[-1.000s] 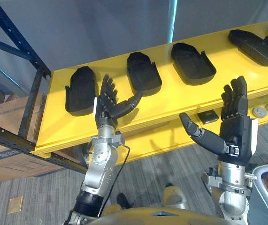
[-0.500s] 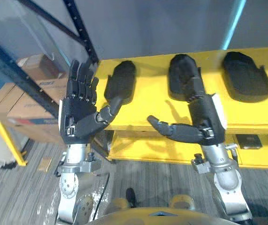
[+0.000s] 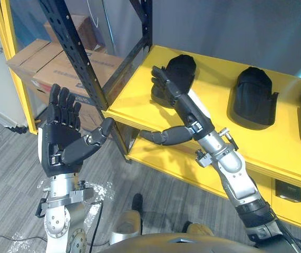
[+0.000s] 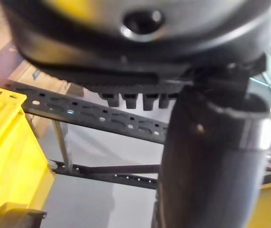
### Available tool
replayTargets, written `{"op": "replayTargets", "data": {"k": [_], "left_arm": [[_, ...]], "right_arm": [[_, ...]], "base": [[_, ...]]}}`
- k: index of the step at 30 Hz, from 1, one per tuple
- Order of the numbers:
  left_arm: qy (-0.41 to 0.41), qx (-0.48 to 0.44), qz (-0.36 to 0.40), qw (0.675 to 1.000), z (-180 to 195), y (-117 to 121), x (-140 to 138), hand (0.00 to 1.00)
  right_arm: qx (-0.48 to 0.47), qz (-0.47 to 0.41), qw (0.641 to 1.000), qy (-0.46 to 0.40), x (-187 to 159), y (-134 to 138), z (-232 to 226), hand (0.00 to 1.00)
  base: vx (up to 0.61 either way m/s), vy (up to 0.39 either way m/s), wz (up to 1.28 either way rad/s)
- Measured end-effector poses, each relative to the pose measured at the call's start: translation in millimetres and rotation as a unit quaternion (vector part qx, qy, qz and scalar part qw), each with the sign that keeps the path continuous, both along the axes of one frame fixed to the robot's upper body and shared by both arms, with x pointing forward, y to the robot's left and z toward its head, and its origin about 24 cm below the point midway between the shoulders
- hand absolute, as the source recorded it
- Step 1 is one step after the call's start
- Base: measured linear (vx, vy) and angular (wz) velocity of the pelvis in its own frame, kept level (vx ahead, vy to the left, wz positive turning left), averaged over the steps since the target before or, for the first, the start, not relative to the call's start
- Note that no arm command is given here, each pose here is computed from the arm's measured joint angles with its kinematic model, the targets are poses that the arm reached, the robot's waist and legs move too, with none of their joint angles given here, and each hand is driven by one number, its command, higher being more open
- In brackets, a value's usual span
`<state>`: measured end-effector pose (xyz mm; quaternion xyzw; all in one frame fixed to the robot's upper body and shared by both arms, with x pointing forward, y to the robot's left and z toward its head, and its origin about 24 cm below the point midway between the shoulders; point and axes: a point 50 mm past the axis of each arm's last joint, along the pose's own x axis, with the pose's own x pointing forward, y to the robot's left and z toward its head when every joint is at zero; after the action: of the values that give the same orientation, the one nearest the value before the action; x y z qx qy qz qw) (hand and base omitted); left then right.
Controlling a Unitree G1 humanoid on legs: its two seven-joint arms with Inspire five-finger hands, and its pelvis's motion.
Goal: Walk over and take three plastic housings, then place them on the shelf
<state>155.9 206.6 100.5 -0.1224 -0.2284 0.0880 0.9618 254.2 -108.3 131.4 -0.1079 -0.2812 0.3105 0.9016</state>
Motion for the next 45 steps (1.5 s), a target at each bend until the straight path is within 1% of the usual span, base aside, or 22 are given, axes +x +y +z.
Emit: {"op": "replayTargets", "data": {"k": [11,18,21,29,35,39,45], "left_arm": [[-0.025,0.012,0.012,1.000,6.8,7.4,0.9,1.00],[-0.042,0.011,0.008,0.999,10.7,6.6,11.1,1.00],[-0.046,0.011,0.014,0.999,12.2,8.1,12.5,1.00],[-0.053,0.005,0.028,0.998,14.6,11.0,16.0,1.00],[-0.058,0.001,0.032,0.998,15.1,11.9,22.1,1.00],[-0.058,0.000,0.033,0.998,15.0,12.1,22.0,1.00],[-0.058,-0.012,0.038,0.998,13.5,10.6,21.6,1.00]], "right_arm": [[-0.034,0.018,0.999,0.035,12.6,6.4,-0.7,1.00],[-0.056,0.001,0.996,0.068,28.3,5.8,-8.2,1.00],[-0.055,-0.013,0.996,0.069,33.7,3.6,-7.8,1.00],[-0.069,-0.074,0.995,0.002,46.7,0.8,14.4,1.00],[-0.055,-0.111,0.992,-0.035,53.2,-3.0,23.9,1.00],[-0.042,-0.132,0.990,-0.041,54.5,-7.6,25.4,1.00],[-0.053,-0.143,0.987,-0.050,56.6,-9.4,27.1,1.00]], "base": [[-0.02,-0.019,0.04],[-0.02,-0.011,-0.02],[0.00,0.000,0.00],[0.00,0.000,0.00],[0.00,0.000,0.00],[0.00,0.000,0.00],[0.00,0.000,0.00]]}}
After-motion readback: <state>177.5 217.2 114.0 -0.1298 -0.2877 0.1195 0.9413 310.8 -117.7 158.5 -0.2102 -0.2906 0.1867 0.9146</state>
